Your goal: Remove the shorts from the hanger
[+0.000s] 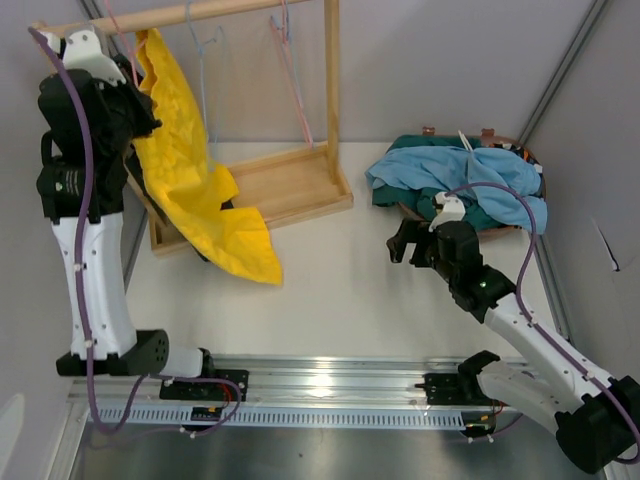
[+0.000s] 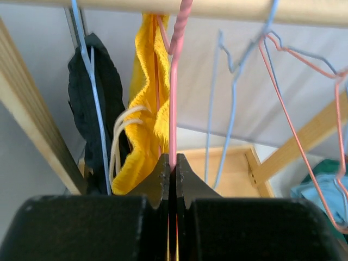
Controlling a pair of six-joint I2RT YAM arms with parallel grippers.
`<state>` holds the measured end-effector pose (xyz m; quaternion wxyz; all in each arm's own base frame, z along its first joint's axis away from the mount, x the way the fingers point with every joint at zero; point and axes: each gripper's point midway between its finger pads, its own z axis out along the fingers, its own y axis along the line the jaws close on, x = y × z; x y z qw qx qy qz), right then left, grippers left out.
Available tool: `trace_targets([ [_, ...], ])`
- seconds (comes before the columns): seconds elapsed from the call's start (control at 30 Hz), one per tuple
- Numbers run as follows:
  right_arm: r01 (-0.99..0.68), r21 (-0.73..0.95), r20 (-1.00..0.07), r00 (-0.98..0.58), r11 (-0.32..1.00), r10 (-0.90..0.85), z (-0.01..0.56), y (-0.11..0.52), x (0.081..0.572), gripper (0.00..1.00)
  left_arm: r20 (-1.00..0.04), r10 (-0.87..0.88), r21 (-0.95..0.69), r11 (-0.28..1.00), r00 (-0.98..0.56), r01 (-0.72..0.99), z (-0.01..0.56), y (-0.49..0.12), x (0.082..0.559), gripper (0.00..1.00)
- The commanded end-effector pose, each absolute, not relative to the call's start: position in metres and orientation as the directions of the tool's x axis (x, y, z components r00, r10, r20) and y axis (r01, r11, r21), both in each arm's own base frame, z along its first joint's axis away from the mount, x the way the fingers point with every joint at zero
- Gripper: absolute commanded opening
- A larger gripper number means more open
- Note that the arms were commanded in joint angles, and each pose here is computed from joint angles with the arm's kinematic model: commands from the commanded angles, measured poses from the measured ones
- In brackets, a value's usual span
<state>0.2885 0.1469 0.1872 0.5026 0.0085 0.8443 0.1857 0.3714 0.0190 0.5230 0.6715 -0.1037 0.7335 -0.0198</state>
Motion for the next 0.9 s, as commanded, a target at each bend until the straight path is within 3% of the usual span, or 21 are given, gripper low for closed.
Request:
trace_targets([
  [0.0,-0.32,0.356,-0.89,-0.402,0.878,0.214,0.244,0.18,0.283,0.99,-0.981,-0.194,-0.196,0.977,0.022,-0.085,0.542,0.004,0.325,0.0],
  [0.2,-0.683,0.287,-0.953,-0.278,0.671,0.124,0.332,0.3,0.21,0.99,-0.968,-0.244,-0.24,0.969,-0.054,-0.062,0.486,-0.006,0.304,0.0],
  [0.27,-0.71,0.268,-0.962,-0.229,0.651,0.147,0.37,0.326,0.198,0.99,-0.964,-0.259,-0.255,0.964,-0.064,-0.069,0.479,-0.006,0.305,0.0],
  [0.4,-0.795,0.239,-0.971,-0.198,0.558,0.135,0.392,0.41,0.155,0.99,-0.956,-0.289,-0.284,0.956,-0.059,-0.074,0.476,-0.007,0.308,0.0],
  [0.63,-0.811,0.232,-0.973,-0.205,0.537,0.109,0.366,0.528,0.135,0.99,-0.955,-0.286,-0.282,0.958,-0.08,-0.059,0.474,-0.011,0.313,0.0],
  [0.87,-0.798,0.218,-0.976,-0.187,0.562,0.113,0.357,0.585,0.144,0.99,-0.959,-0.266,-0.263,0.964,-0.094,-0.044,0.471,-0.013,0.308,0.0],
])
